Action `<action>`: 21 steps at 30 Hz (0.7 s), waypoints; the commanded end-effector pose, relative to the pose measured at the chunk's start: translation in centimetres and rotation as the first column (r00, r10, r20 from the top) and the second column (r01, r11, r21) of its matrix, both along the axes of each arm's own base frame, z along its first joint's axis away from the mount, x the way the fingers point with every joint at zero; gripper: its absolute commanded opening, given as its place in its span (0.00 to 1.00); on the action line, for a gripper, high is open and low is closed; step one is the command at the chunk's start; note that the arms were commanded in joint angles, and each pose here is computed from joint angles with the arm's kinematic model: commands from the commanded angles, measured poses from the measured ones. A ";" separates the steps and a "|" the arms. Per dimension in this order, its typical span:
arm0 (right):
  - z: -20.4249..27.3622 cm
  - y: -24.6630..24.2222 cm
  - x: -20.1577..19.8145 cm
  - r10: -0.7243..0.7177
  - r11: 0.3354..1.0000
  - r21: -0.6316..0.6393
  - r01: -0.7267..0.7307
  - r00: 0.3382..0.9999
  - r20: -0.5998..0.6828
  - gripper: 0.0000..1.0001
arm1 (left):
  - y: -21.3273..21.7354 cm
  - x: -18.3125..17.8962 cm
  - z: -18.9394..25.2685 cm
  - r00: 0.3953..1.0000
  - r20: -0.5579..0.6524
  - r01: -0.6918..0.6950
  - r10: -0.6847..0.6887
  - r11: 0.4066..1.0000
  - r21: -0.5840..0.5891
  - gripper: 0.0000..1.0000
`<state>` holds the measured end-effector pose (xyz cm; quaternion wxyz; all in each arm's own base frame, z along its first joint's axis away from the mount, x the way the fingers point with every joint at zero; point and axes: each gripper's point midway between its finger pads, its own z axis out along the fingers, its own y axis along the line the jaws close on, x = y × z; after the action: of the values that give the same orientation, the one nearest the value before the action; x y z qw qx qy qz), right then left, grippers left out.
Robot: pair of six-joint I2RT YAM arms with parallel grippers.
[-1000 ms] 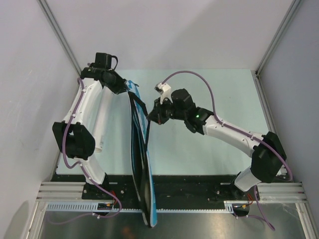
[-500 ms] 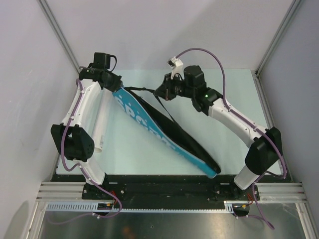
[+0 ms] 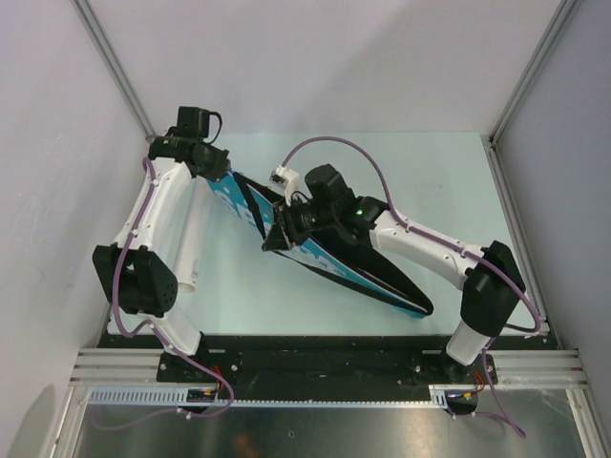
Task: Pack up the badminton gear
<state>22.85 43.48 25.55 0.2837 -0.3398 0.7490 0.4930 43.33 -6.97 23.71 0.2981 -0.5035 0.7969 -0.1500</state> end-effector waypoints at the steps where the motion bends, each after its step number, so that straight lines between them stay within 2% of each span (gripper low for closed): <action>1: 4.1 -1.9 1.0 -0.035 0.997 0.075 0.030 0.997 0.062 0.43 | 0.6 -0.7 0.9 0.999 0.026 -0.031 0.031 1.000 0.003 0.00; 2: 6.0 -2.4 2.0 -0.064 0.991 0.124 0.051 0.992 0.108 0.52 | 0.5 -0.8 0.8 0.999 0.021 -0.026 0.026 1.000 0.004 0.00; 5: 8.3 -3.5 4.0 -0.121 0.978 0.188 0.090 0.979 0.162 0.61 | 0.4 -1.0 1.0 1.000 0.026 -0.007 0.006 1.000 0.007 0.00; 6: 7.9 -3.9 6.2 -0.152 0.972 0.201 0.121 0.977 0.147 0.62 | 0.4 -1.1 1.2 1.000 0.032 -0.002 0.002 1.000 0.008 0.00; 8: 8.5 -4.2 8.2 -0.162 0.966 0.223 0.130 0.978 0.131 0.62 | 0.3 -1.3 1.2 1.000 0.031 0.007 -0.008 1.000 0.006 0.00; 10: 6.4 -4.0 10.7 -0.175 0.971 0.187 0.150 0.977 0.124 0.62 | 0.1 -1.4 1.4 0.999 0.033 0.031 -0.031 0.999 0.009 0.00; 12: 6.7 -3.5 12.4 -0.166 0.969 0.206 0.138 0.978 0.126 0.62 | -0.2 -1.4 1.6 0.998 0.037 0.046 -0.046 0.999 0.001 0.00; 13: 4.8 -2.8 13.2 -0.134 0.975 0.191 0.115 0.987 0.089 0.62 | -0.3 -1.4 1.5 0.998 0.035 0.055 -0.055 0.998 0.003 0.00; 21: 3.5 -0.3 16.6 -0.069 0.957 0.283 0.067 0.998 -0.001 0.57 | -0.6 -1.6 1.7 0.996 0.038 0.081 -0.081 0.997 -0.002 0.00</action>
<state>39.25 41.97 26.00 0.3486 -0.2624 0.7268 0.5305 42.82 -7.04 23.65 0.3012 -0.4837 0.8077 -0.1512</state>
